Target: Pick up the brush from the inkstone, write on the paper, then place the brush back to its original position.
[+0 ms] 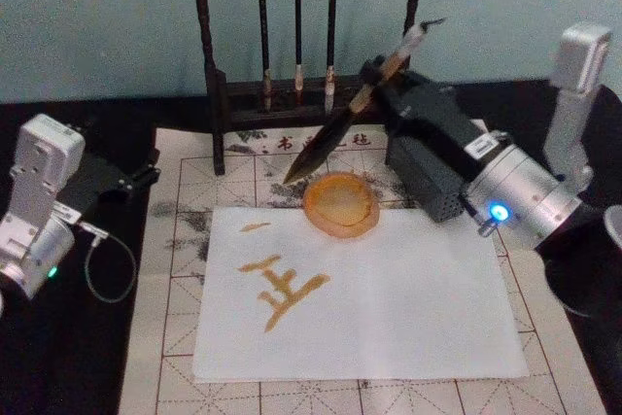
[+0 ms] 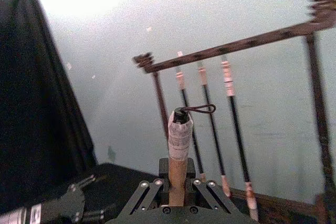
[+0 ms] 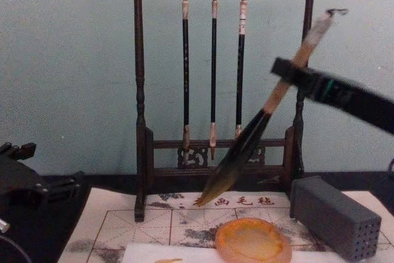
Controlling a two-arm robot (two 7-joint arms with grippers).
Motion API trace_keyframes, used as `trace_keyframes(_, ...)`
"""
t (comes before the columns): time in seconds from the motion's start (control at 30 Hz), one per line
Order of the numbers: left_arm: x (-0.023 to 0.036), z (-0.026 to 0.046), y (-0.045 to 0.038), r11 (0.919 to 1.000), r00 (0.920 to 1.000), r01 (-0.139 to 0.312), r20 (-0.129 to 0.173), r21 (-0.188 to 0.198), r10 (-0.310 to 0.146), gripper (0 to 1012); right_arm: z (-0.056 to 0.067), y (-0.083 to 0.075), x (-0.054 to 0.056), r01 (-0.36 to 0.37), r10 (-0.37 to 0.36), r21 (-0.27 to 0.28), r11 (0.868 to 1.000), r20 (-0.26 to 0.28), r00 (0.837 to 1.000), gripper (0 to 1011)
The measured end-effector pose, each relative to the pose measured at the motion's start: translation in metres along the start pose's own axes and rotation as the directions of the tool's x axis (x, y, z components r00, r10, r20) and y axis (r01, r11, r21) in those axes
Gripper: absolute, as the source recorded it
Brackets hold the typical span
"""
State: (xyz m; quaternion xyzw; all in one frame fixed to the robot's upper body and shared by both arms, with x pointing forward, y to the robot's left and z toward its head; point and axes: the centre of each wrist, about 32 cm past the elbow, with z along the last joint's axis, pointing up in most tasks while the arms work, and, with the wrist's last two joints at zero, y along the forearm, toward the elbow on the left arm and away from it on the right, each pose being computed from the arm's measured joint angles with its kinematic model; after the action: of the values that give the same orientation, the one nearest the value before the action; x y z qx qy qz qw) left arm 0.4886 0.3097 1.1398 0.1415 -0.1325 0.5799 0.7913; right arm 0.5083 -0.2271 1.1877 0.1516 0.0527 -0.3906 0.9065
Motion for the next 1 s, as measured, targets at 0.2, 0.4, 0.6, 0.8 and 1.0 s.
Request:
trace_keyframes(0.2, 0.0000, 0.0000, 0.0000, 1.0000, 1.0000, 0.000, 0.000, 0.000, 0.000, 1001, 0.013, -0.006, 0.010, 0.072, -0.072, -0.008, 0.997, -0.115, 0.991, 181)
trace_keyframes(0.4, 0.0000, 0.0000, 0.0000, 1.0000, 1.0000, 0.000, 0.000, 0.000, 0.000, 1001, 0.021, -0.013, 0.019, 0.141, -0.142, -0.020, 0.990, -0.185, 0.972, 181)
trace_keyframes(0.6, 0.0000, 0.0000, 0.0000, 1.0000, 1.0000, 0.000, 0.000, 0.000, 0.000, 1001, 0.018, -0.019, 0.027, 0.198, -0.204, -0.049, 0.979, -0.221, 0.954, 181)
trace_keyframes(0.8, 0.0000, 0.0000, 0.0000, 1.0000, 1.0000, 0.000, 0.000, 0.000, 0.000, 1001, 0.013, -0.022, 0.032, 0.256, -0.269, -0.082, 0.963, -0.261, 0.927, 181)
trace_keyframes(1.0, 0.0000, 0.0000, 0.0000, 1.0000, 1.0000, 0.000, 0.000, 0.000, 0.000, 1001, 0.009, -0.022, 0.037, 0.300, -0.320, -0.110, 0.947, -0.294, 0.901, 181)
